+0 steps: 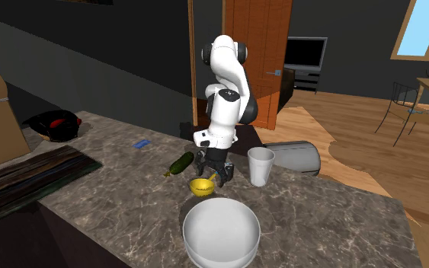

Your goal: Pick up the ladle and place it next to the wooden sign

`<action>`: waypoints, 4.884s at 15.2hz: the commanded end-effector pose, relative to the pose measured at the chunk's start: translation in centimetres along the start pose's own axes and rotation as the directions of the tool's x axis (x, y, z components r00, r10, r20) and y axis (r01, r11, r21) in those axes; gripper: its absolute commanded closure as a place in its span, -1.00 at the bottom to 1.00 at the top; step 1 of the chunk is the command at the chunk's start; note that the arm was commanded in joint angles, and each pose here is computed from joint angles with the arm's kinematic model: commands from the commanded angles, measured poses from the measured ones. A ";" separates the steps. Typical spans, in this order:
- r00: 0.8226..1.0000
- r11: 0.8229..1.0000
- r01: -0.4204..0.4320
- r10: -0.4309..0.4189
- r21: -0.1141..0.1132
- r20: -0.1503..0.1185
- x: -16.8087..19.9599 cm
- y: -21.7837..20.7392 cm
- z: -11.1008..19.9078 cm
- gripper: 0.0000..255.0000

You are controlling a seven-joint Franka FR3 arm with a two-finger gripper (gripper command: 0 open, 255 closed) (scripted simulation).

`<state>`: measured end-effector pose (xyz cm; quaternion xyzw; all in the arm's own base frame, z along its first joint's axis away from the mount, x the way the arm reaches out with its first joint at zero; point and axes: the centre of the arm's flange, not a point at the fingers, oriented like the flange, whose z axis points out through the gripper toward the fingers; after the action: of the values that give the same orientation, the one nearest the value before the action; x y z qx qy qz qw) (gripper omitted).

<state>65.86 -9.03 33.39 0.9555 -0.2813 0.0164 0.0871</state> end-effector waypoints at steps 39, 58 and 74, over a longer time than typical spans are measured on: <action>1.000 1.000 0.000 0.000 0.000 0.000 1.0 1.9 -11.7 1.00; 1.000 1.000 0.000 0.000 0.000 0.000 2.4 25.4 -8.3 1.00; 1.000 1.000 0.000 0.000 0.000 0.000 3.5 46.2 -4.9 1.00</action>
<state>44.89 -47.20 45.73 0.9553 -0.2820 0.0165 0.0869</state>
